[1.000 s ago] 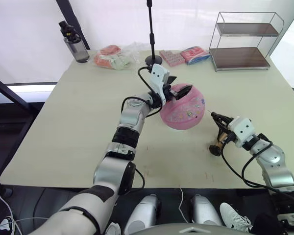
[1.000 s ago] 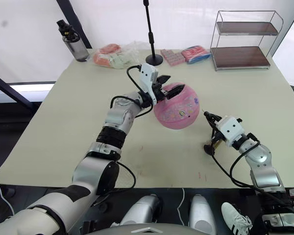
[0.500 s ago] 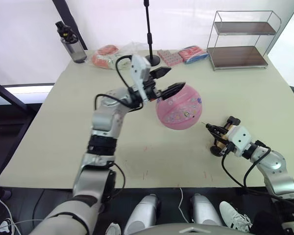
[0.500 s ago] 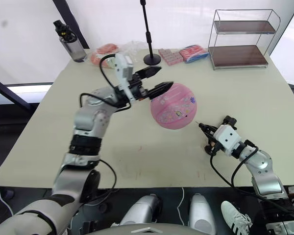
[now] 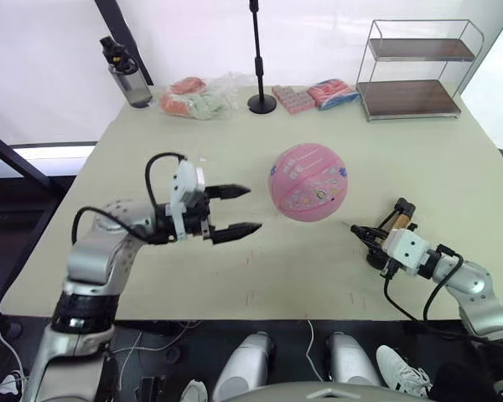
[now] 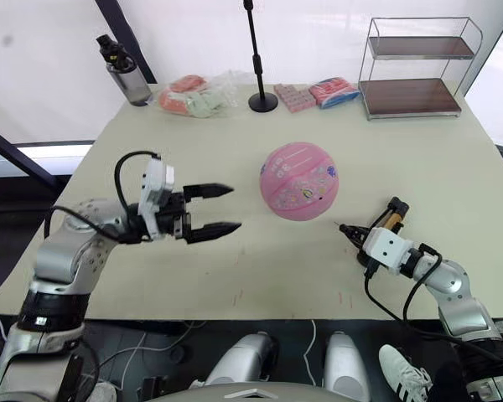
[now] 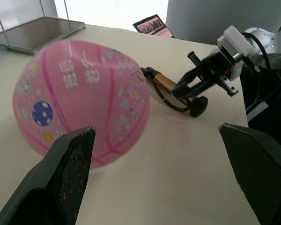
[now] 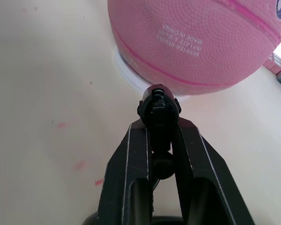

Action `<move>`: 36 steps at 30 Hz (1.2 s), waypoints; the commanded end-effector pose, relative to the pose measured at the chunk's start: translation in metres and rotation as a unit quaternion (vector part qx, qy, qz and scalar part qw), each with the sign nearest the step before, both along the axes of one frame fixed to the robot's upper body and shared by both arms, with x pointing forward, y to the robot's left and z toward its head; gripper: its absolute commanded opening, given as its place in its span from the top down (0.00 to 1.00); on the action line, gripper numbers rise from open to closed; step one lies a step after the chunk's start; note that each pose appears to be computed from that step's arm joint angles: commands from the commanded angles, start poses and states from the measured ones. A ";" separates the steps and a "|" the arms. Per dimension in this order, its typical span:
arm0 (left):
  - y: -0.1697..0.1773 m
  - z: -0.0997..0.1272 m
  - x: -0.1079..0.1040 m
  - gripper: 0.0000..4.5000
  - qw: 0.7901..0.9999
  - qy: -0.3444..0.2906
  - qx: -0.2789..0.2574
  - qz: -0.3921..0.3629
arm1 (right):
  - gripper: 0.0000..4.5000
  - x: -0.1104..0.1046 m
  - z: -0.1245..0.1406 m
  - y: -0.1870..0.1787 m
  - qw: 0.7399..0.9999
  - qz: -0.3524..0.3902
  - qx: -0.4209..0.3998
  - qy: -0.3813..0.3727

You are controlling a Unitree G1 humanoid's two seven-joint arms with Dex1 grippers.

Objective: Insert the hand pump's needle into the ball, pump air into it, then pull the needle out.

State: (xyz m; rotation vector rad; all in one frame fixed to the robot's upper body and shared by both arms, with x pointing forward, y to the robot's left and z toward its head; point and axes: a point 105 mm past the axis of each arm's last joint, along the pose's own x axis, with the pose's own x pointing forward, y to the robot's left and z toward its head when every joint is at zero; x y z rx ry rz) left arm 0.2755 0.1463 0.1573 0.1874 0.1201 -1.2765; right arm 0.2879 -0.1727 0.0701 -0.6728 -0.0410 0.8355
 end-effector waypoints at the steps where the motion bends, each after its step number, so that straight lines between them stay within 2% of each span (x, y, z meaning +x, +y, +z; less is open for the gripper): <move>1: 0.003 0.013 -0.012 0.00 0.999 -0.033 0.006 -0.025 | 0.98 0.002 -0.002 -0.011 1.000 -0.015 -0.005 0.008; 4: 0.004 0.010 -0.014 0.00 0.999 -0.034 0.015 -0.032 | 0.98 0.001 -0.003 -0.008 1.000 -0.008 0.001 0.018; 5: 0.003 0.009 -0.015 0.00 0.999 -0.034 0.013 -0.035 | 0.76 0.000 -0.003 -0.006 1.000 -0.005 0.002 0.022; 6: 0.002 0.009 -0.015 0.00 0.999 -0.033 0.011 -0.038 | 0.71 -0.001 -0.003 -0.006 1.000 -0.001 0.003 0.025; 8: 0.000 0.009 -0.017 0.00 0.999 -0.032 0.006 -0.042 | 0.47 -0.004 -0.001 -0.005 1.000 0.005 0.002 0.025; 9: -0.001 0.008 -0.017 0.00 0.999 -0.032 0.005 -0.042 | 0.42 -0.004 0.001 -0.005 1.000 0.008 0.002 0.023; 10: -0.001 0.008 -0.018 0.00 0.999 -0.031 0.004 -0.042 | 0.23 -0.005 0.003 -0.006 1.000 0.009 0.003 0.021; 13: 0.000 0.006 -0.018 0.00 0.999 -0.030 0.004 -0.040 | 0.02 -0.009 0.013 -0.008 1.000 0.013 0.015 0.012; 18: 0.004 0.002 -0.018 0.00 0.999 -0.028 0.003 -0.027 | 0.02 -0.017 0.028 -0.016 0.999 0.004 0.040 0.006; 23: 0.011 -0.008 -0.017 0.00 0.999 -0.026 -0.015 0.025 | 0.02 -0.021 0.039 -0.046 0.990 -0.082 0.118 0.009; 31: 0.028 -0.044 -0.016 0.00 0.986 -0.021 -0.029 0.165 | 0.02 -0.035 0.031 -0.074 0.971 -0.149 0.179 0.051; 33: 0.041 -0.062 -0.015 0.00 0.974 -0.013 -0.004 0.226 | 0.02 -0.038 0.026 -0.087 0.963 -0.176 0.196 0.063; 36: 0.051 -0.077 -0.023 0.00 0.963 0.010 -0.010 0.269 | 0.02 -0.046 0.015 -0.102 0.956 -0.198 0.202 0.077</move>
